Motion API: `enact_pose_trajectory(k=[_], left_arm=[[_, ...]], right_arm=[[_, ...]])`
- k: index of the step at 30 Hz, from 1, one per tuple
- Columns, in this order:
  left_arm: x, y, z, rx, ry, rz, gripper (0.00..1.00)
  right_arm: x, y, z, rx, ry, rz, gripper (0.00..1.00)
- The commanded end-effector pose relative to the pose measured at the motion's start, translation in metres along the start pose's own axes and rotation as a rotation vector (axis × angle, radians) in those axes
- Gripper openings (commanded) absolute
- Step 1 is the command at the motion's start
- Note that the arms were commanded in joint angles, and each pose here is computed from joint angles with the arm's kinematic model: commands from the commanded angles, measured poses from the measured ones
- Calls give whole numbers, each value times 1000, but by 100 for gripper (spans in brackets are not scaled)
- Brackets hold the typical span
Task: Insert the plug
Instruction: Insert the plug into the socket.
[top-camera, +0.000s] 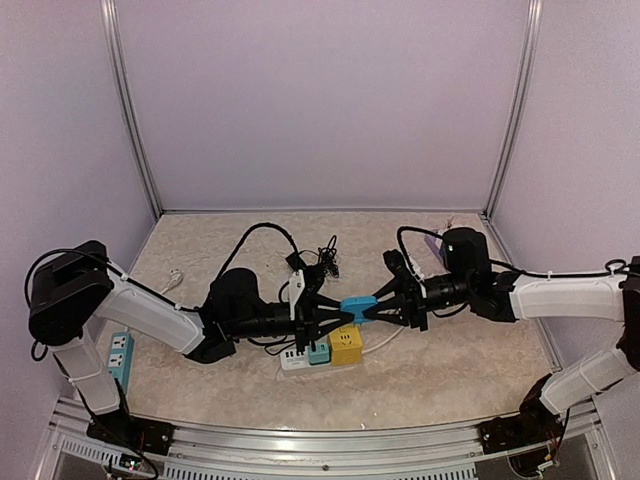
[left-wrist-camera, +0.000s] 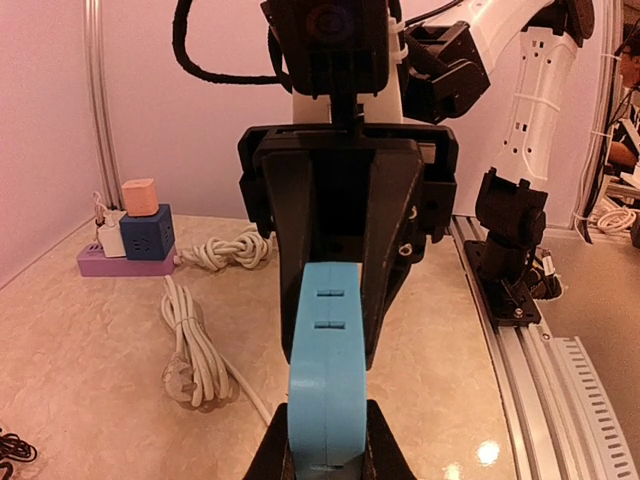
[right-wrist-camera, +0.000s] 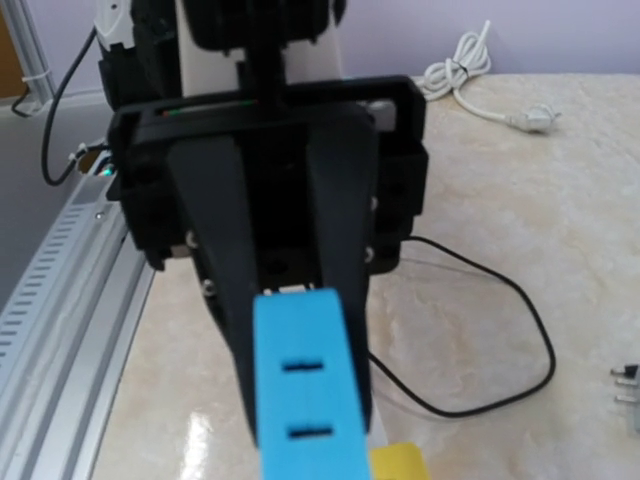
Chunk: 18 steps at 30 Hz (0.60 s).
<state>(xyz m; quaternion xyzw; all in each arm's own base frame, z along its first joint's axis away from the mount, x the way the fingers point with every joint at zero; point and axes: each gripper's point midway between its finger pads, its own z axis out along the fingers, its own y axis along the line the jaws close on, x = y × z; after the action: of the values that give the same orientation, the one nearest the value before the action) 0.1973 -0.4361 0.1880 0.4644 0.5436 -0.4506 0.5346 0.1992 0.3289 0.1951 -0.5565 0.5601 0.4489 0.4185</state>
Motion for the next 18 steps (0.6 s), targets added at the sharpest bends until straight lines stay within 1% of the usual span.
enact_pose_trajectory(k=[1, 2, 4, 7, 9, 12, 15, 18], left_arm=[[2, 0, -4, -12, -2, 22, 0], [4, 0, -4, -14, 17, 24, 0], [5, -2, -5, -13, 35, 28, 0], [8, -3, -8, -28, 36, 15, 0], [13, 0, -12, -59, 39, 12, 0], [20, 5, -18, -100, 58, 16, 0], [24, 5, -19, -114, 69, 32, 0], [25, 3, -18, -107, 67, 48, 0]], right_arm=[[2, 0, 0, -6, -23, -3, 12], [1, 1, 1, -20, -31, -4, 8], [2, 5, 5, -64, -40, -1, 4], [9, 3, 15, -85, -12, 0, 1], [18, -1, 23, -79, 18, 6, 0], [21, -5, 31, -89, 21, 6, 0], [16, -5, 35, -78, 10, -40, 0], [13, -6, 38, -68, 33, -84, 0]])
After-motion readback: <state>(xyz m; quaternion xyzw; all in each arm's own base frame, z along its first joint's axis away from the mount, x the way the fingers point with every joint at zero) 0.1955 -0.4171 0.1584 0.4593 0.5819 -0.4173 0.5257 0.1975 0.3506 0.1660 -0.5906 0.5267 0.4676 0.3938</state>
